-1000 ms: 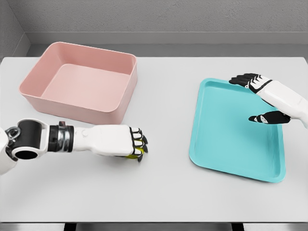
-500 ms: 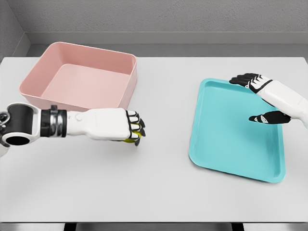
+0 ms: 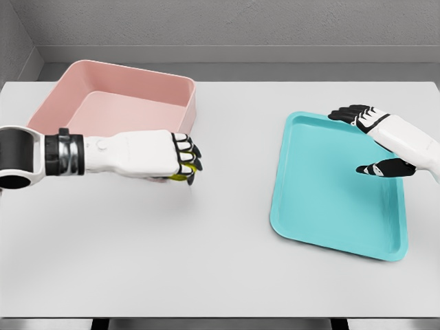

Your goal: Put the tennis from the blue tray into the pink basket with both arms

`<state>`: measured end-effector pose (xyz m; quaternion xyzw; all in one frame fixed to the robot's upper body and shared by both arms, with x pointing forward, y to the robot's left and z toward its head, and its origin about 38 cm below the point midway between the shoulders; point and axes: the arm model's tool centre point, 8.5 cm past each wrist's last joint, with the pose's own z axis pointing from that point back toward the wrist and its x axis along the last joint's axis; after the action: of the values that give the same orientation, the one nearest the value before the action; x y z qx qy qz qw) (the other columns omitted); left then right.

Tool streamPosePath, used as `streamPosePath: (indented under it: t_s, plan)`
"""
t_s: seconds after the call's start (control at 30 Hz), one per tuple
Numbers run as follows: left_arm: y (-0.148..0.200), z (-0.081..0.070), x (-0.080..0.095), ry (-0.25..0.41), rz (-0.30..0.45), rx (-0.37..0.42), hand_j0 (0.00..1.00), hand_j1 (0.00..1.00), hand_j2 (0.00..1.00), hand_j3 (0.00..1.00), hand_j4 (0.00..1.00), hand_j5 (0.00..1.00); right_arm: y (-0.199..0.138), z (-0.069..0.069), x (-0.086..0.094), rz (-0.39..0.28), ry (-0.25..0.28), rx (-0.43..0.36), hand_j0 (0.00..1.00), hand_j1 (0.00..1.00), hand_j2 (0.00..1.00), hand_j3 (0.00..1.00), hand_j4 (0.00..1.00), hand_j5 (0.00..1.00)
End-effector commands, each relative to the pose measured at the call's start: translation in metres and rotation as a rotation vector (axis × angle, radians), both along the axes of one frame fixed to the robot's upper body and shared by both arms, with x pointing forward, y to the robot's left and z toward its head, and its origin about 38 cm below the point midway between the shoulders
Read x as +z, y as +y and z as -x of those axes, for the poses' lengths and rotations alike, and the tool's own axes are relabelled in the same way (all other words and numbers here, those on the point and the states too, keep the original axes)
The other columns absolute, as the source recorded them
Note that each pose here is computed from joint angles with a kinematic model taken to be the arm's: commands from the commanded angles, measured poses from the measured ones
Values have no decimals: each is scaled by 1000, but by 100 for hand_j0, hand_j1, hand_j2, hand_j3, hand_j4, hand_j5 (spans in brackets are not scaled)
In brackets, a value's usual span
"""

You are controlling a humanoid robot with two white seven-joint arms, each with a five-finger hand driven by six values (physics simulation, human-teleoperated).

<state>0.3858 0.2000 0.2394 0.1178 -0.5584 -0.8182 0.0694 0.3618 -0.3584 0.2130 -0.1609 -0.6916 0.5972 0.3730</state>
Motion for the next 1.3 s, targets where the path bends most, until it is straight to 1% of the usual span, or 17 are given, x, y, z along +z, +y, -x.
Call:
streamPosePath:
  t_s: [0.0, 0.13, 0.23, 0.3, 0.37, 0.5, 0.6, 0.63, 0.77, 0.83, 0.87, 0.9, 0.93, 1.1, 1.17, 1.23, 1.27]
  plan:
    - [6, -6, 0, 5, 4, 27, 55, 55, 55, 55, 55, 55, 0, 0, 1, -7, 1, -1, 100, 100, 100, 100, 100, 100]
    - [12, -12, 5, -6, 10, 52, 55, 55, 55, 55, 55, 55, 0, 0, 1, -7, 1, -1, 100, 100, 100, 100, 100, 100]
    - [22, -25, 11, -20, 14, 97, 55, 55, 55, 55, 55, 55, 0, 0, 1, -7, 1, -1, 100, 100, 100, 100, 100, 100]
    - [24, -28, 13, -19, 21, 107, 55, 55, 55, 55, 55, 55, 0, 0, 1, -7, 1, -1, 100, 100, 100, 100, 100, 100]
    - [28, -37, 19, -21, 30, 131, 55, 55, 55, 55, 55, 55, 0, 0, 1, -7, 1, -1, 100, 100, 100, 100, 100, 100]
    - [41, -50, 18, -17, 24, 182, 55, 55, 55, 55, 55, 55, 0, 0, 1, -7, 1, -1, 100, 100, 100, 100, 100, 100]
    - [54, -64, 23, -23, 20, 236, 55, 55, 55, 55, 55, 55, 0, 0, 1, -7, 1, -1, 100, 100, 100, 100, 100, 100]
    - [61, -71, 24, -24, 18, 264, 55, 55, 55, 55, 55, 55, 0, 0, 1, -7, 1, -1, 100, 100, 100, 100, 100, 100]
    - [75, -89, 22, -11, 21, 333, 56, 56, 56, 56, 56, 56, 0, 0, 1, -7, 1, -1, 100, 100, 100, 100, 100, 100]
    - [82, -97, 21, -4, 25, 365, 63, 63, 63, 63, 63, 63, 0, 0, 1, -7, 1, -1, 100, 100, 100, 100, 100, 100]
    - [84, -100, 19, 1, 29, 378, 71, 71, 71, 71, 71, 71, 0, 0, 1, -7, 1, -1, 100, 100, 100, 100, 100, 100]
    - [82, -100, 18, 1, 33, 374, 87, 87, 87, 87, 87, 87, 0, 0, 1, -7, 1, -1, 100, 100, 100, 100, 100, 100]
    - [81, -100, 17, 3, 34, 372, 100, 100, 100, 100, 100, 100, 0, 0, 1, -7, 1, -1, 100, 100, 100, 100, 100, 100]
    - [81, -100, 18, 1, 35, 373, 100, 100, 100, 100, 100, 100, 0, 0, 1, -7, 1, -1, 100, 100, 100, 100, 100, 100]
    - [81, -95, 17, 17, 57, 365, 100, 100, 100, 100, 100, 100, 0, 0, 1, -7, 1, -1, 100, 100, 100, 100, 100, 100]
    - [78, -91, 21, 12, 62, 348, 100, 100, 100, 100, 100, 100, 0, 0, 1, -7, 1, -1, 100, 100, 100, 100, 100, 100]
    - [79, -91, 25, 21, 88, 351, 100, 100, 100, 100, 100, 100, 0, 0, 1, -7, 1, -1, 100, 100, 100, 100, 100, 100]
